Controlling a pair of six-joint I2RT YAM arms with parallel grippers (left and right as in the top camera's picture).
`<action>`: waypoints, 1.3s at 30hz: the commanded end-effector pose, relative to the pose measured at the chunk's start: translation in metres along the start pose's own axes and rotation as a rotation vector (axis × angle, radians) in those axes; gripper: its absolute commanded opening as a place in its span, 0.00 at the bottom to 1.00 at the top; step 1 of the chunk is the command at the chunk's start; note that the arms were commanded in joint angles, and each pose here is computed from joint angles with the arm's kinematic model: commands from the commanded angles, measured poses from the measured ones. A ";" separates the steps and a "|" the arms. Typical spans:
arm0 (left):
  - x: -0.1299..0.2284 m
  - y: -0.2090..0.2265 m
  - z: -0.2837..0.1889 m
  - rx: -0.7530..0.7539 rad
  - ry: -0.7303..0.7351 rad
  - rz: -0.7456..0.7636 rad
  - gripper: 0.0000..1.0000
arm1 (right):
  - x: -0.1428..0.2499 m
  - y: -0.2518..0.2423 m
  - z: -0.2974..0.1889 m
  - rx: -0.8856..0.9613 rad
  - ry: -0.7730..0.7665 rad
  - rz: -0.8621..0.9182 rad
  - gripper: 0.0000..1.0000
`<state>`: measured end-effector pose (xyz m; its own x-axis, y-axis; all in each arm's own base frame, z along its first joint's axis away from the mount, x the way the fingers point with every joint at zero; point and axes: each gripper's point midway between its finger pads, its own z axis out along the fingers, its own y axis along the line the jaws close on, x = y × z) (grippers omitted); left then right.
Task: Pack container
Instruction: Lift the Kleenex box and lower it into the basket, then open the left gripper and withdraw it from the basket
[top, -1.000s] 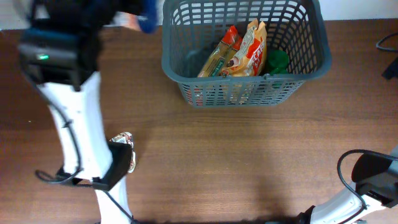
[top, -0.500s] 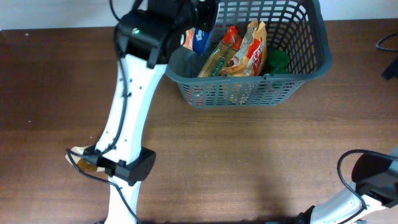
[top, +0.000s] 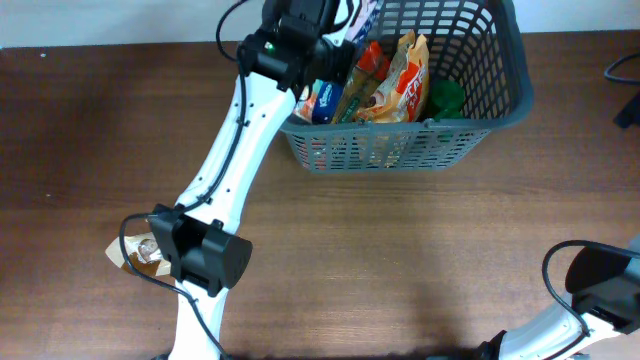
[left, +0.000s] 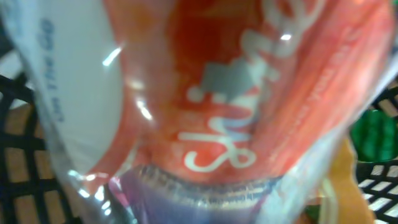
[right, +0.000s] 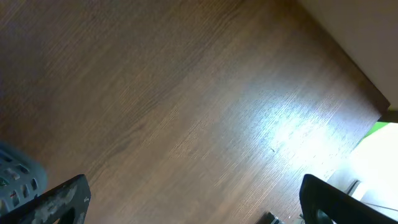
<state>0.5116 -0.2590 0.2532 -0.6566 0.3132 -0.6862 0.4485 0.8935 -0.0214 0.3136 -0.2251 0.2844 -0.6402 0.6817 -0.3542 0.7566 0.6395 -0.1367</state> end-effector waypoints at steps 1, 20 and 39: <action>0.006 0.004 0.008 -0.019 0.010 -0.010 0.13 | -0.001 -0.004 0.001 0.018 -0.001 0.015 0.99; 0.051 0.033 0.037 -0.052 0.131 -0.049 0.99 | 0.000 -0.004 0.001 0.018 -0.001 0.015 0.99; -0.071 0.038 -0.157 -0.125 -0.327 0.002 0.99 | -0.001 -0.004 0.001 0.018 -0.001 0.015 0.99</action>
<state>0.5105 -0.2322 0.2812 -0.6351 0.2772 -0.7210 0.4095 0.9122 -0.0101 0.3136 -0.2251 0.2844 -0.6405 0.6815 -0.3541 0.7563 0.6397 -0.1369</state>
